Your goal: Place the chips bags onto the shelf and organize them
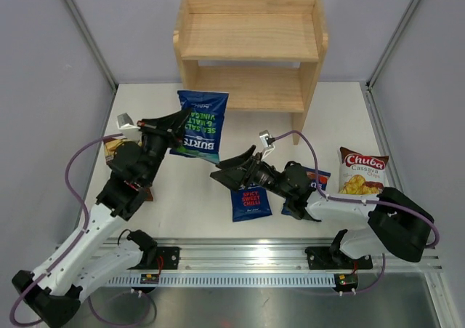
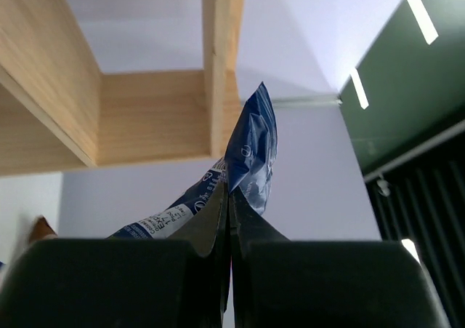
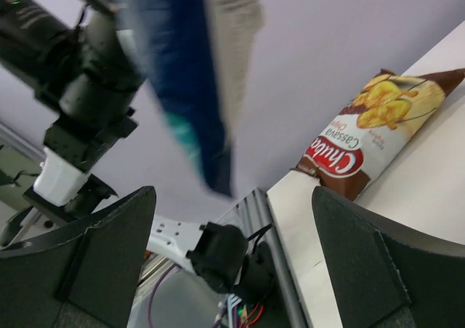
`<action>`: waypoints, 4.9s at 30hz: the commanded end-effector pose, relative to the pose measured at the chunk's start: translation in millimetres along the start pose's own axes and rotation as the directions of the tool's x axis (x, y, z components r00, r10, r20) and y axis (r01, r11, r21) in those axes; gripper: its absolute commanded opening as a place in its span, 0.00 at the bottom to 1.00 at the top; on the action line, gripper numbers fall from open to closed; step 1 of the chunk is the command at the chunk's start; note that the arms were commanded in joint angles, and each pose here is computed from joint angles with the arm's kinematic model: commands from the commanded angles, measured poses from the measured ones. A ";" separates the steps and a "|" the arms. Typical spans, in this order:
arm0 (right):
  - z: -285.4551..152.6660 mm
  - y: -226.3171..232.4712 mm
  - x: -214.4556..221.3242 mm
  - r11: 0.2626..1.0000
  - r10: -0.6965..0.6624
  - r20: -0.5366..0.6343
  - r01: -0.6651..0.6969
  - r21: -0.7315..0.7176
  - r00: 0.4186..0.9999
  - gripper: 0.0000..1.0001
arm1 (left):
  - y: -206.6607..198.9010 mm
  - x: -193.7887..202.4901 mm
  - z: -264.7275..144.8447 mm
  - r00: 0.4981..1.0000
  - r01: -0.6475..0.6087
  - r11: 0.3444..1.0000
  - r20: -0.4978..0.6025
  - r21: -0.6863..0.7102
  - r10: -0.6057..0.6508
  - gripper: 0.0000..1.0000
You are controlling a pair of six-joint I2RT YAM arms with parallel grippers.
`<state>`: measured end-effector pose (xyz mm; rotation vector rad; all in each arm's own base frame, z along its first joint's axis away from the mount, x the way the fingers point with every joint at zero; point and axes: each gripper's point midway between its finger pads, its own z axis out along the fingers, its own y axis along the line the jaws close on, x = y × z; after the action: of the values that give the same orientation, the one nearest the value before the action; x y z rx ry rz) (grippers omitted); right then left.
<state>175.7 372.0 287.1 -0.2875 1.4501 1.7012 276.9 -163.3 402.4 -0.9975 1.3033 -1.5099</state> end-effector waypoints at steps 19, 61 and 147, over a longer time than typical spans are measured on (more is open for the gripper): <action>-0.4 83.1 -89.6 0.921 -0.297 0.508 0.382 -0.070 0.808 0.86 | -32.7 54.1 -14.3 0.945 0.325 0.936 -0.002 0.135 -0.328 0.00; -95.1 196.0 -57.2 0.816 -0.550 -0.204 0.469 -0.338 0.810 0.00 | -105.6 161.6 -156.4 0.329 -0.290 0.413 -0.315 0.863 0.890 0.99; -65.3 79.0 -152.3 0.939 -0.053 0.436 -0.104 0.328 0.898 0.14 | -35.1 -41.6 -96.1 0.470 -0.879 0.455 -0.104 -0.144 0.876 0.99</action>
<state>159.1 278.1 403.2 0.0546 1.4042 1.5010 177.5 -152.2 463.5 -0.0894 1.4990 -0.9249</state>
